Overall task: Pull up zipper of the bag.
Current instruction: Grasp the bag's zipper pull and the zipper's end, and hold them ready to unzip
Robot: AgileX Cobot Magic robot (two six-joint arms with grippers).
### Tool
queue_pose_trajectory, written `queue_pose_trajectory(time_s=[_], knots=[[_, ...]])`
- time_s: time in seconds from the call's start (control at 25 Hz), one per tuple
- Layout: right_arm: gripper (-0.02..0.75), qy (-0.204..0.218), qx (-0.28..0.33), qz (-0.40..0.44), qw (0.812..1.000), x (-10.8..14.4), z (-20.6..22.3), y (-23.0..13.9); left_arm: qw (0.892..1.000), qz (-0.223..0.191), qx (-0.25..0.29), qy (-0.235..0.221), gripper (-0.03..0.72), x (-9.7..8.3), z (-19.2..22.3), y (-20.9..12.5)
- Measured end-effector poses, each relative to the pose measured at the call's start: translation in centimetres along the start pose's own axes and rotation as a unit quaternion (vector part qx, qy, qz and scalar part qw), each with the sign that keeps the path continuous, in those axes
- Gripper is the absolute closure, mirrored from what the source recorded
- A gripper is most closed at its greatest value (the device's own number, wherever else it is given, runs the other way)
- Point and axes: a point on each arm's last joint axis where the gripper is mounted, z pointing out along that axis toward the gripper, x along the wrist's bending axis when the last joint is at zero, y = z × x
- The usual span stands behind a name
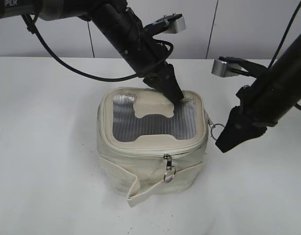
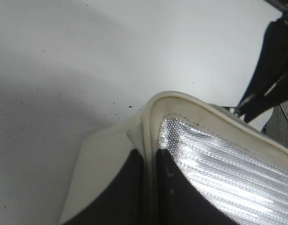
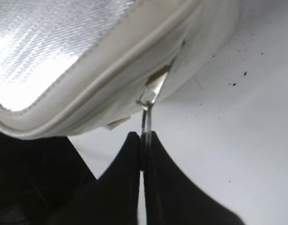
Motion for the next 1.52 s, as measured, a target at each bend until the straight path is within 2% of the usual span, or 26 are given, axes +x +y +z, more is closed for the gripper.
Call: queue_pose_trajectory(time_s=[0.24, 0.48, 0.76, 0.88, 1.08, 1.32, 1.52], knots=[[0.733, 0.002, 0.022, -0.006, 1.000, 3.3, 0.6, -2.5, 1.000, -0.010, 0.001, -0.002, 0.645, -0.1, 0.0, 0.0], [0.733, 0.009, 0.047, -0.047, 0.998, 8.4, 2.2, -3.4, 1.000, -0.017, 0.003, -0.005, 0.646, -0.2, 0.0, 0.0], [0.733, 0.002, -0.011, -0.132, 0.991, 14.7, 5.0, -1.6, 0.999, -0.027, 0.011, -0.014, 0.646, -0.3, 0.0, -0.1], [0.733, 0.009, -0.024, -0.154, 0.988, 16.5, 5.6, -0.8, 0.999, -0.023, 0.021, -0.026, 0.646, -0.8, 0.2, -0.2], [0.733, 0.019, -0.023, -0.136, 0.990, 16.9, 6.5, 0.0, 0.999, -0.022, 0.023, -0.026, 0.646, -0.8, 0.3, -0.2], [0.733, 0.005, -0.050, -0.110, 0.993, 17.0, 6.6, 0.8, 0.998, -0.057, 0.024, -0.022, 0.646, -0.8, 0.3, -0.2], [0.733, 0.008, -0.053, -0.107, 0.993, 17.0, 7.4, 2.0, 0.997, -0.066, 0.020, -0.021, 0.646, -0.7, 0.2, -0.1]])
